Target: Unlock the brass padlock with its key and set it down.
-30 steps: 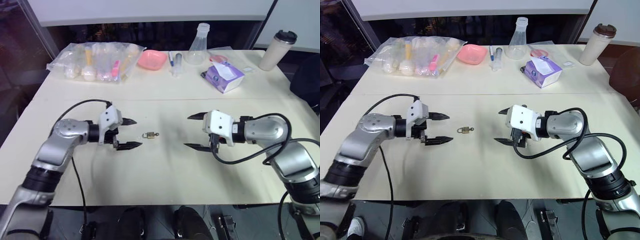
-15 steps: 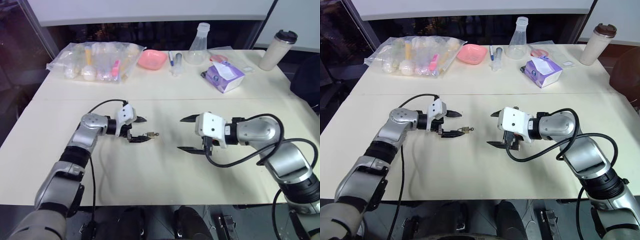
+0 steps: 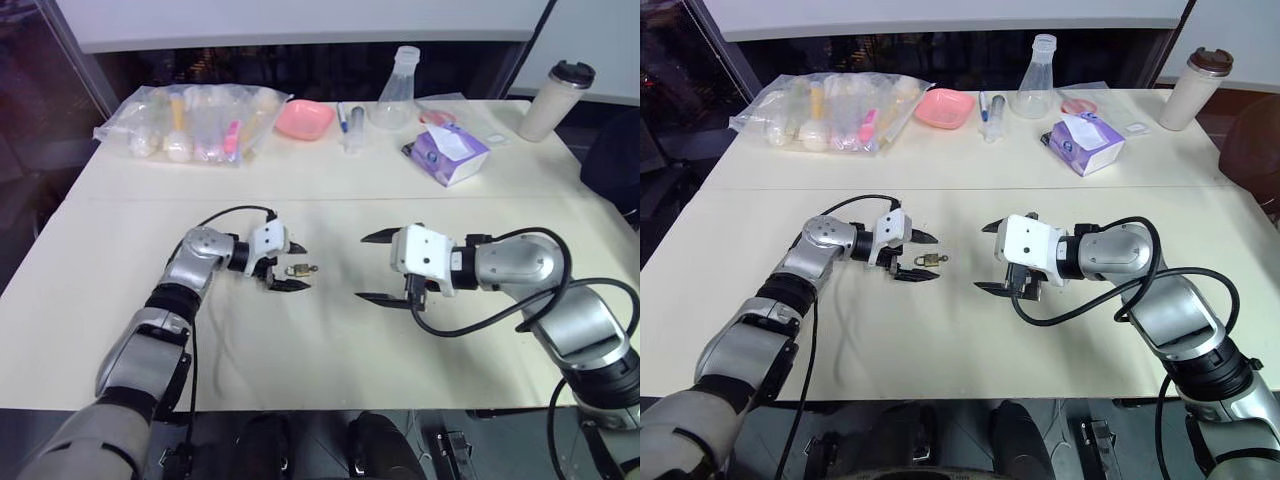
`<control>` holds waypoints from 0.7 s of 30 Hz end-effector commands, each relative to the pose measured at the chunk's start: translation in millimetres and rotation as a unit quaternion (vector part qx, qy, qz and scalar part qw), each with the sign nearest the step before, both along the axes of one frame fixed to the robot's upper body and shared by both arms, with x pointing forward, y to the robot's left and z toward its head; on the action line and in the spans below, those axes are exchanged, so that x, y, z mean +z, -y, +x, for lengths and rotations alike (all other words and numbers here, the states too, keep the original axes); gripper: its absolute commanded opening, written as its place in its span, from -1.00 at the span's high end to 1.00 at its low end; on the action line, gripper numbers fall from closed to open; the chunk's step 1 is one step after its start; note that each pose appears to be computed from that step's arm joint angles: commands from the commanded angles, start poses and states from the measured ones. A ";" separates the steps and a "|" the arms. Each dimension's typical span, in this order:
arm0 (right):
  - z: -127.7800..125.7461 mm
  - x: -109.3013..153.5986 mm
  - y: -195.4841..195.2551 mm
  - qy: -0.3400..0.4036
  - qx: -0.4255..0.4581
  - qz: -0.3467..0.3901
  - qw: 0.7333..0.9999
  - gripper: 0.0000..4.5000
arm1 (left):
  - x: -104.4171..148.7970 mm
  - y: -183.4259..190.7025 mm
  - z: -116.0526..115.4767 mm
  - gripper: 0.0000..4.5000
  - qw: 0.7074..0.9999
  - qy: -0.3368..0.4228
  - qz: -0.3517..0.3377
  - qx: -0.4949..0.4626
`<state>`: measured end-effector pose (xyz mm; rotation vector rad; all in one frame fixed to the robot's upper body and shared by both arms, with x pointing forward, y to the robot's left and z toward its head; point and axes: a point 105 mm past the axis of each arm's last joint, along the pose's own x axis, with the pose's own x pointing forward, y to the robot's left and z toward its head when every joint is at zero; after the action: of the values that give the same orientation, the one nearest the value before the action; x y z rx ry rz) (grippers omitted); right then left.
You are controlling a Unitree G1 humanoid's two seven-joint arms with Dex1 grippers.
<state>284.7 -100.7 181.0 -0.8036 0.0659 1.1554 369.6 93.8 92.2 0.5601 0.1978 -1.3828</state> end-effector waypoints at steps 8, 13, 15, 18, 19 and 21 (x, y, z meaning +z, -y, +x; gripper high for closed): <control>0.8 15.5 -0.8 0.034 0.006 0.000 0.999 -1.00 | -22.3 -21.8 -2.2 0.66 0.997 -0.033 0.069 0.018; 9.9 24.5 -7.0 0.105 0.012 -0.004 0.994 -1.00 | 1.7 -20.0 -1.0 0.66 0.999 -0.028 0.033 0.003; 16.3 25.7 -8.7 0.155 0.018 -0.024 0.987 -1.00 | 23.7 -15.9 2.1 0.66 1.000 -0.025 0.001 -0.002; 21.5 29.8 -14.5 0.255 0.044 -0.050 0.965 -1.00 | 58.7 -11.5 0.8 0.66 0.999 -0.023 -0.041 -0.021; 22.4 28.9 -16.2 0.287 0.059 -0.065 0.954 -1.00 | 69.3 -11.2 -2.1 0.66 0.998 -0.021 -0.046 -0.033; 22.6 27.5 -19.5 0.353 0.090 -0.094 0.926 -1.00 | 85.8 -10.7 -8.3 0.66 0.997 -0.020 -0.053 -0.052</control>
<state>311.0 -86.4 198.4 -1.2673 -0.3705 1.0052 364.3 109.0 145.0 0.4511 0.2253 -1.4628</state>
